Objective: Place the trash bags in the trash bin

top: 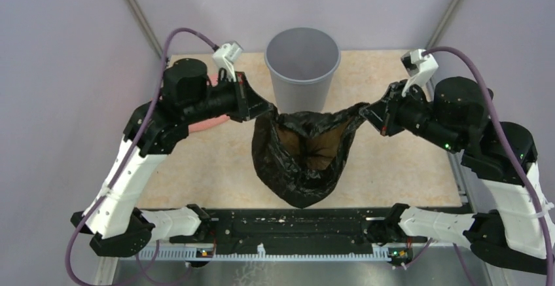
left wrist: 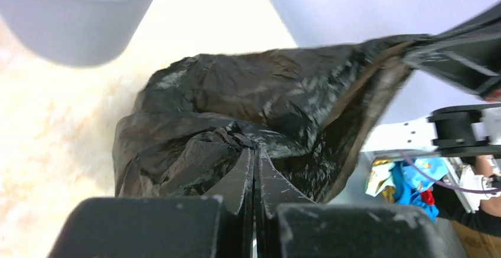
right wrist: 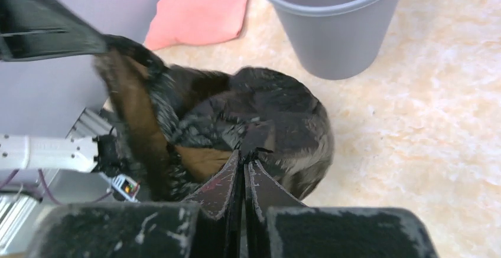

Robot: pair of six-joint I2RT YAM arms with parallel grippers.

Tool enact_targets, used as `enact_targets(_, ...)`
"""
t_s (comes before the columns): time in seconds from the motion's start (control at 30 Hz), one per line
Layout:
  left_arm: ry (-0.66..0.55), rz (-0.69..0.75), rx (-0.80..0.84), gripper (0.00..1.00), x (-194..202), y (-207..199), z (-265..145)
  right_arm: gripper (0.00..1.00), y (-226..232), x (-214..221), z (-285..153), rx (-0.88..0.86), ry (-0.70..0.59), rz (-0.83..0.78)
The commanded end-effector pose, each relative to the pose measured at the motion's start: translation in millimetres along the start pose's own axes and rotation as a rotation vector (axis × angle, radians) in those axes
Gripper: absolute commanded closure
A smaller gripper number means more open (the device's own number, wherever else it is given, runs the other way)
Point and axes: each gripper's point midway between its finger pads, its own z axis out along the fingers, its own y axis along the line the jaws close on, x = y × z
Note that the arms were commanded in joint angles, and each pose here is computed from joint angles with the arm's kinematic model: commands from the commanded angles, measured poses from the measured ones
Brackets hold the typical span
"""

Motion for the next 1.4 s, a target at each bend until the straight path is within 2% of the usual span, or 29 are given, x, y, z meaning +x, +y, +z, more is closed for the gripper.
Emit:
enact_targets(0.0,-0.052,-0.01,-0.051,1.0,-21.0,0.6,0.4,1.0,-25.2,-2.5,11.6,0.157,0.006,-0.046)
enact_targets(0.13,-0.045,-0.049,-0.205,1.0,-14.0,36.9,12.0,1.0,-58.0,-9.9,-4.8,0.35,-0.038,-0.003)
enact_targets(0.23,-0.021,-0.064,-0.208,1.0,-6.7,46.4,24.7,1.0,-74.8,-20.3,-25.4,0.454,-0.08,0.032)
enact_targets(0.43,-0.036,-0.053,-0.033,1.0,-18.9,17.0,44.8,1.0,-61.4,-32.7,-35.1,0.364,-0.112,0.017)
enact_targets(0.6,-0.045,-0.047,0.033,1.0,-35.4,0.9,55.7,1.0,-78.1,-28.7,-35.9,0.475,-0.085,0.0)
enact_targets(0.73,-0.053,-0.064,-0.079,1.0,-46.9,26.7,61.4,1.0,-98.5,-28.6,-45.5,0.608,-0.076,-0.029)
enact_targets(0.87,-0.047,-0.114,-0.131,1.0,-59.2,69.0,63.8,1.0,-104.4,-27.8,-48.9,0.636,-0.082,-0.026)
enact_targets(1.07,0.03,-0.118,-0.118,1.0,-51.1,84.2,86.7,1.0,-105.9,-32.2,-53.5,0.643,-0.104,-0.024)
enact_targets(1.27,0.048,-0.107,-0.023,1.0,-51.5,72.1,96.1,1.0,-103.8,-45.8,-61.1,0.631,-0.154,-0.02)
enact_targets(1.37,0.036,-0.105,0.003,0.85,-53.8,68.2,98.4,1.0,-105.7,-54.2,-63.3,0.653,-0.186,-0.016)
